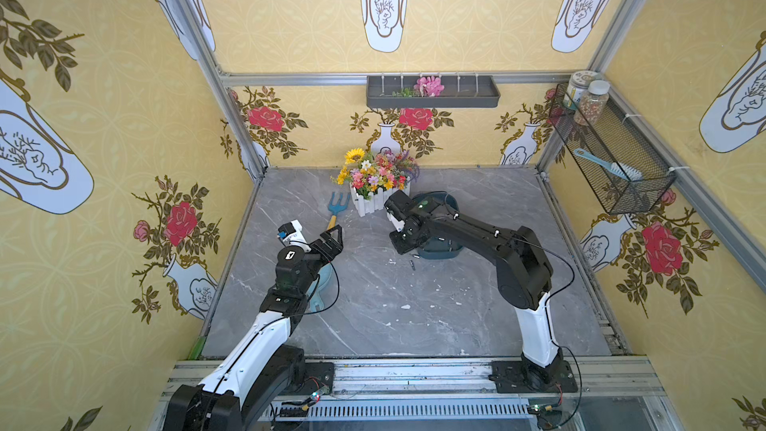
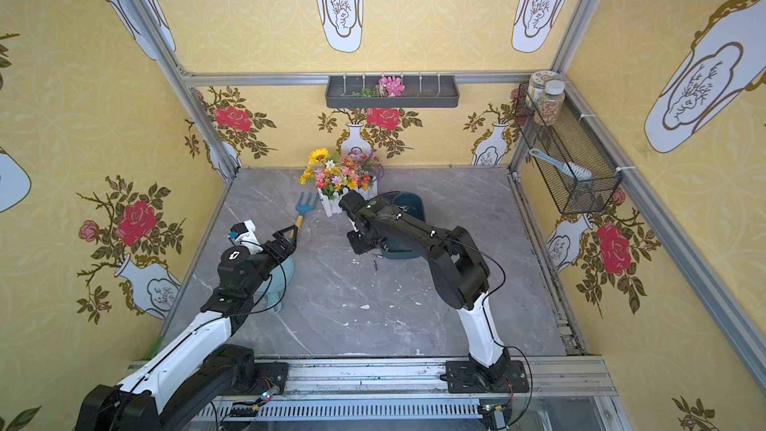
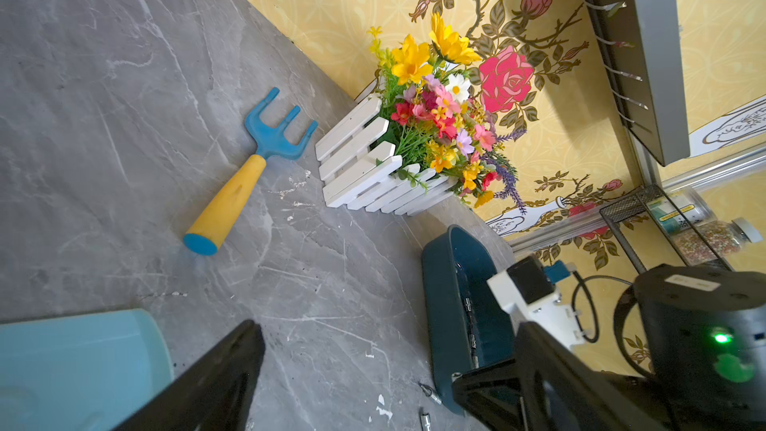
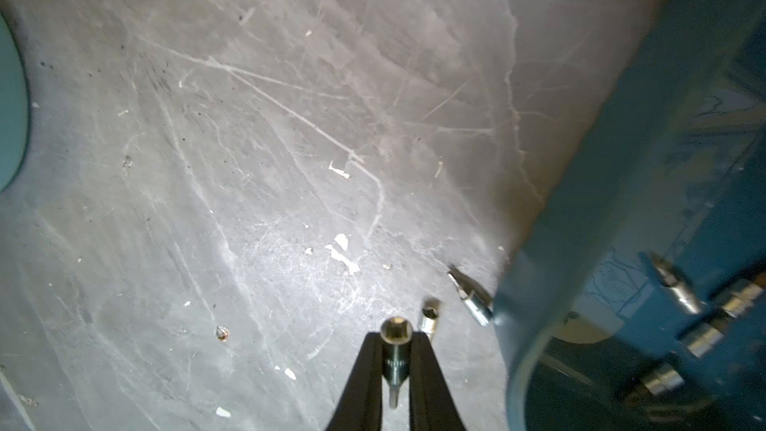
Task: Put the bit on the desktop into the storage box
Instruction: Place the screwdriver bit in the storage box.
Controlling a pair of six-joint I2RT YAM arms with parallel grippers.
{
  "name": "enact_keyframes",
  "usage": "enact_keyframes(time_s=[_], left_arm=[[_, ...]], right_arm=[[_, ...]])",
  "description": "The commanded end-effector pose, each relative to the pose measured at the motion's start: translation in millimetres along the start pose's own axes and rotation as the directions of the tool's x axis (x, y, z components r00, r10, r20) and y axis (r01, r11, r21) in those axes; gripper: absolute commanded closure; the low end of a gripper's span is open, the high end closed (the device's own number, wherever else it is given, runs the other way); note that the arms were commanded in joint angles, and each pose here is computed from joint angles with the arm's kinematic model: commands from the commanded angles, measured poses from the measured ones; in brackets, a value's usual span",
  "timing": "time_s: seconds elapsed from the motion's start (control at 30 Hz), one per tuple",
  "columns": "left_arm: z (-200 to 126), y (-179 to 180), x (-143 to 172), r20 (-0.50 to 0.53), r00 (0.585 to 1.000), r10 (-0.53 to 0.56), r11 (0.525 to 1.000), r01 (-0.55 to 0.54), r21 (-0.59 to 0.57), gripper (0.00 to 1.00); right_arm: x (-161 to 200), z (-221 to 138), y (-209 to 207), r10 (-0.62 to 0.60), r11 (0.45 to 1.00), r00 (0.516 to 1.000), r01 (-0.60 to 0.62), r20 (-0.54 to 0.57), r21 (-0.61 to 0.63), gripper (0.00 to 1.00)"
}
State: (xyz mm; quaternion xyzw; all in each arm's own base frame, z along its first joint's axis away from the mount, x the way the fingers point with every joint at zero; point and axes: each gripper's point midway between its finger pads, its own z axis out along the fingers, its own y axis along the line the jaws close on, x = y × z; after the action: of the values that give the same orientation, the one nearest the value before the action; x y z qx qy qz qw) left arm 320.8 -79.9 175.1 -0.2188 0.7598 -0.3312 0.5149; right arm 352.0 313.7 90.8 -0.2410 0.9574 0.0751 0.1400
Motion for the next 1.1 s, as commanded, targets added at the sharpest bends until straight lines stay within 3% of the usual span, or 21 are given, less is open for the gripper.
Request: enact_keyframes(time_s=[0.0,0.27,0.6,1.07], left_arm=[[-1,3,1,0.003,1.000,0.005,1.000,-0.005,-0.010,0.00],[-1,5,2,0.001,1.000,0.000,1.000,0.000,-0.014,0.00],[0,7,2,0.005,1.000,-0.006,1.000,0.007,-0.020,0.00],[1,9,3,0.003,1.000,-0.012,1.000,0.012,-0.026,0.00]], right_arm=[[-5,-16,-7,0.026,0.999,0.999,-0.025,0.034,-0.041,0.87],[-2,-34,-62,0.119,0.993,0.991,-0.120,0.061,0.010,0.87],[7,-26,-120,0.204,0.974,0.978,-0.207,0.049,0.088,0.87],[11,-8,-138,0.234,0.966,0.972,-0.235,0.024,0.107,0.87]])
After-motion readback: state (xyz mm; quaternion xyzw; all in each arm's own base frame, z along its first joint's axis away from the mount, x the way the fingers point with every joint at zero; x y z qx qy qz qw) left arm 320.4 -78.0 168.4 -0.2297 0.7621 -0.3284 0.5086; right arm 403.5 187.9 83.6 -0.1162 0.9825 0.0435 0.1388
